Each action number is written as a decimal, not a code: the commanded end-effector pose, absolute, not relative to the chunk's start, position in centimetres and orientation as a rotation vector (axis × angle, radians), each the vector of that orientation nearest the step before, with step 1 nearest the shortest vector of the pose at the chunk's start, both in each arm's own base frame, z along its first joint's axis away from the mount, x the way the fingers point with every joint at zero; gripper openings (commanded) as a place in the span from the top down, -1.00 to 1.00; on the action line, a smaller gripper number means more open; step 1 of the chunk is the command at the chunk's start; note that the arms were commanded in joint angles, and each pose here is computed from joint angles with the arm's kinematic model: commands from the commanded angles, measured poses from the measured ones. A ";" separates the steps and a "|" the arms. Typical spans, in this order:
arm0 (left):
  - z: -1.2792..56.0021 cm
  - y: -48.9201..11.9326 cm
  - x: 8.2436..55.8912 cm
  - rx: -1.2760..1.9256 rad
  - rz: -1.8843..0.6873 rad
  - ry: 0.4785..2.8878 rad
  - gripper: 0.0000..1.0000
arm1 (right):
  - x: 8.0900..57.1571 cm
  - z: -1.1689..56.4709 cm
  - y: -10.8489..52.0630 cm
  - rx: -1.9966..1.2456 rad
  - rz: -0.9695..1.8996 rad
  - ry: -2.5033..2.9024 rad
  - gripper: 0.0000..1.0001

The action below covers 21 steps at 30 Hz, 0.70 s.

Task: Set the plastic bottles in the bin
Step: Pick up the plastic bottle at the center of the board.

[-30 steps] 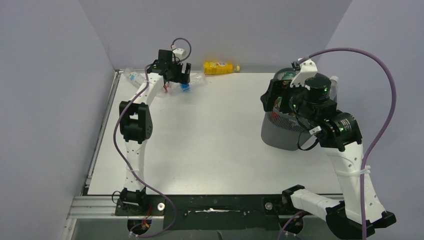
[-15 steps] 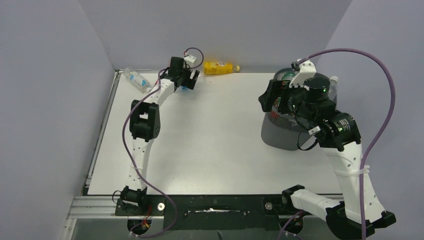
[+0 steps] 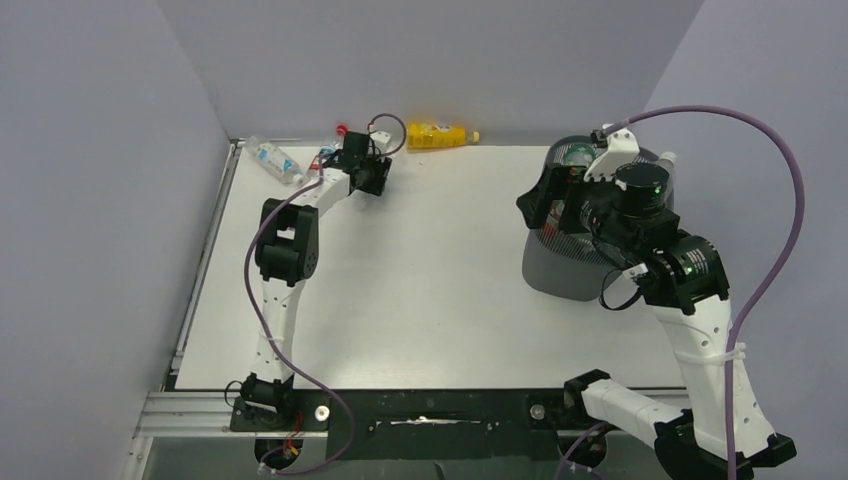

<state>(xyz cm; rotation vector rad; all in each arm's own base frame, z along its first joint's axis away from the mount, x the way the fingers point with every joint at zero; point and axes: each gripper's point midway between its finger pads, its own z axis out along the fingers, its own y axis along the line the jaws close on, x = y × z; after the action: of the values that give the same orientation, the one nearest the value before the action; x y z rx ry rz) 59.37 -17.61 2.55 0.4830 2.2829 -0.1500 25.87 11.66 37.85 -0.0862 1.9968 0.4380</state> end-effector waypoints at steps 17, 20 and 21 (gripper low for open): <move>32.9 -30.3 47.0 0.280 -1.139 1.948 0.27 | 22.6 44.6 11.3 -0.030 0.561 1.848 -0.92; 37.6 -34.4 44.2 0.259 -1.373 1.843 0.22 | 22.3 45.8 11.2 -0.021 0.568 1.826 -0.91; 38.8 -35.7 43.4 0.257 -1.427 1.828 0.22 | 22.2 46.1 11.1 -0.016 0.571 1.821 -0.91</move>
<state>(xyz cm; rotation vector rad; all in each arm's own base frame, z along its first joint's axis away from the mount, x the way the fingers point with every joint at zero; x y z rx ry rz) 47.93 -29.92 29.24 0.2623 2.0252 -1.0163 22.74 11.10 43.90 -0.0235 1.8695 0.5418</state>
